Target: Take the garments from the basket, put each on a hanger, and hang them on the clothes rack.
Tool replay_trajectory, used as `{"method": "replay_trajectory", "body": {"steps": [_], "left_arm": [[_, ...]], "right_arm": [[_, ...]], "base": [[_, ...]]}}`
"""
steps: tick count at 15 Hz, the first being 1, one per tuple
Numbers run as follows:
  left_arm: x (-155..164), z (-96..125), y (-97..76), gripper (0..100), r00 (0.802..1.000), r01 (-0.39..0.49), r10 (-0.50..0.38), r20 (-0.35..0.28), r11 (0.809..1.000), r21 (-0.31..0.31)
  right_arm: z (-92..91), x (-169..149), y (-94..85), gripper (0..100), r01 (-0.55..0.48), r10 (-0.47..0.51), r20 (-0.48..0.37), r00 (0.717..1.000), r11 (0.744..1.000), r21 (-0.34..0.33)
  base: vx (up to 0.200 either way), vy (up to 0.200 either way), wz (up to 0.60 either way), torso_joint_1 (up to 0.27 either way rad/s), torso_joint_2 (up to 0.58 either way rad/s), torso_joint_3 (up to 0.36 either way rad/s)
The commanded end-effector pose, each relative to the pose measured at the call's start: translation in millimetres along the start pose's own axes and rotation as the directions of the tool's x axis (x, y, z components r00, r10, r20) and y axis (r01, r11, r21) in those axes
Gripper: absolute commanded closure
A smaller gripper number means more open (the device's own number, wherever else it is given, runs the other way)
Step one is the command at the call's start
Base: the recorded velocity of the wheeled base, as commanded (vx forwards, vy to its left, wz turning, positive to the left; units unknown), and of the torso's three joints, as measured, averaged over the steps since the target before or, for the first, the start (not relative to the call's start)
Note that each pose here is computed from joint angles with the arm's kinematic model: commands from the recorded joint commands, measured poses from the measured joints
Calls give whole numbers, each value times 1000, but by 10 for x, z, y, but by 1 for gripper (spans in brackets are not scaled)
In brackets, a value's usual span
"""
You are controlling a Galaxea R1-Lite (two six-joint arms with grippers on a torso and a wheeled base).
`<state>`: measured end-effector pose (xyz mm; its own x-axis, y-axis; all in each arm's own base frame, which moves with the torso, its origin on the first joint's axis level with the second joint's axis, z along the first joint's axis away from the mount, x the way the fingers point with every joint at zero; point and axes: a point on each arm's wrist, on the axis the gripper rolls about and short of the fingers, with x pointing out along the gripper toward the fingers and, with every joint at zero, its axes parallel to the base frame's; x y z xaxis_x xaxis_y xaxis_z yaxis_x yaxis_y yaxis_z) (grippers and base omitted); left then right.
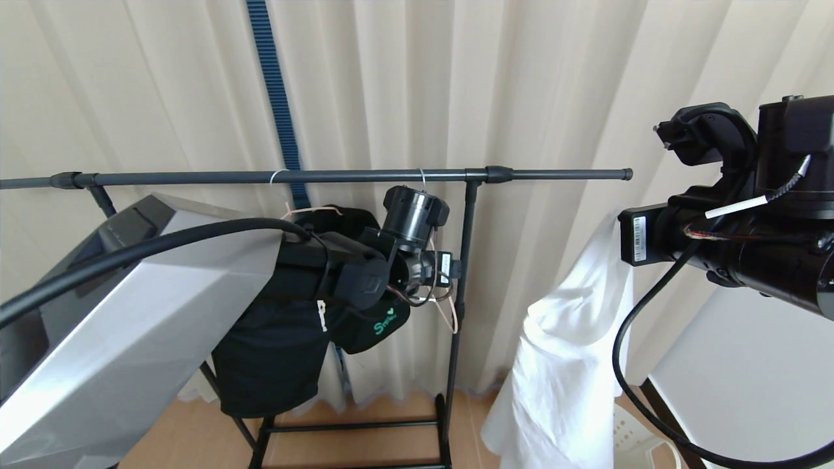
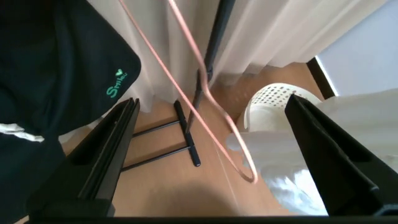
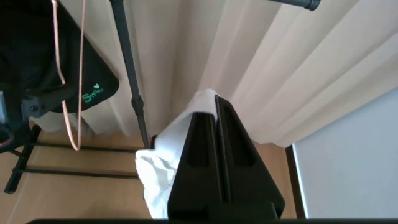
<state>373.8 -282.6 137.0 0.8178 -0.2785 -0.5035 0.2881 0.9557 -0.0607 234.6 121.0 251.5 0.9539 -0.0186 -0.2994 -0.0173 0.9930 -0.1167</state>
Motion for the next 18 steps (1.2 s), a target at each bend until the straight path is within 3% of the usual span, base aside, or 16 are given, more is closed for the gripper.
{"method": "replay_trajectory", "body": {"steps": [1, 6, 18], "left_arm": [[148, -88, -40, 0, 1000, -2, 2, -15, 1000, 5], [369, -128, -18, 0, 999, -40, 40, -7, 999, -1], [544, -144, 44, 0, 998, -63, 63, 2, 998, -11]], "right_arm": [[-5, 5, 0, 100, 2, -2, -2, 1000, 1000, -1], [-16, 11, 3, 100, 2, -2, -6, 1000, 1000, -3], [-40, 46, 21, 100, 4, -4, -17, 1000, 1000, -8]], "base": [[0, 0, 0, 0, 0, 0], [0, 0, 0, 0, 0, 0], [0, 0, 0, 0, 0, 0]]}}
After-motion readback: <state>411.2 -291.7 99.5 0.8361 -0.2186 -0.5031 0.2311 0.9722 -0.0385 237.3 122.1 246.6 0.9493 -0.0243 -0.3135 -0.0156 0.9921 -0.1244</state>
